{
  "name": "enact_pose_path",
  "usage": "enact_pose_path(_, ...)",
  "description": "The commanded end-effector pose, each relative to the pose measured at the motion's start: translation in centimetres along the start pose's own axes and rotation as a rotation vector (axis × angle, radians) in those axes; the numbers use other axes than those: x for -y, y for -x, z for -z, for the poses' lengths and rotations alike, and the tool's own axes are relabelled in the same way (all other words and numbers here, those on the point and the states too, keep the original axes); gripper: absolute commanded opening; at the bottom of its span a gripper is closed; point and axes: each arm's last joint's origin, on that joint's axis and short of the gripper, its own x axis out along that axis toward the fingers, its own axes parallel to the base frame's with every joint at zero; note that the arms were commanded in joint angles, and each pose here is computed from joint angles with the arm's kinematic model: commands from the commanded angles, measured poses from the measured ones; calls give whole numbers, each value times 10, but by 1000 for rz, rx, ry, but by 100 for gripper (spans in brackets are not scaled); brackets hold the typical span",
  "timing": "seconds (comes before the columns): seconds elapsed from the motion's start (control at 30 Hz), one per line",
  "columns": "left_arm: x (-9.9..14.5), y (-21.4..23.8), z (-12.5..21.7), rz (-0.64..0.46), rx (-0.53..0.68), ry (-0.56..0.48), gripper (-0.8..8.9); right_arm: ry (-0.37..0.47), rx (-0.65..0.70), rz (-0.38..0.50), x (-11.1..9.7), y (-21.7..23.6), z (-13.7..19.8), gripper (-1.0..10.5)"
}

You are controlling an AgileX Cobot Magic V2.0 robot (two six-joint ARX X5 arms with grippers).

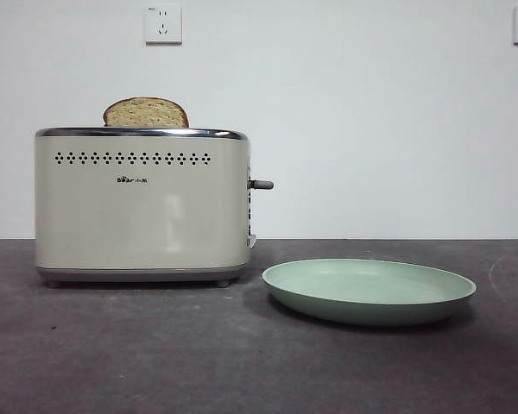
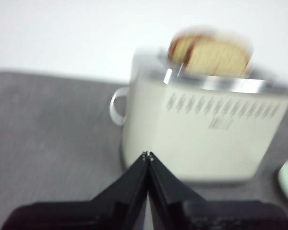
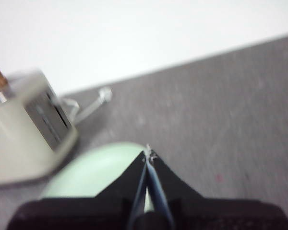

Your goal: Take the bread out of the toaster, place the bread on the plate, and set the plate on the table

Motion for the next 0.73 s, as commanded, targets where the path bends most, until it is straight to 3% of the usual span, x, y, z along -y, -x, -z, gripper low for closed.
enact_pose_path(0.03,4,5,-18,11,10,56,-7,-30,18,-33,-7,2,-21,-12)
enact_pose_path(0.2,14,11,-52,94,-34,58,-7,-39,-80,-105,-19,-4,-57,-12)
enact_pose_path(0.47,29,11,-109,261,-190,2,-7,24,-379,-262,-39,-17,-114,-12)
enact_pose_path(0.73,39,15,-141,362,-346,-85,-7,102,-576,-286,-51,-13,-151,-11)
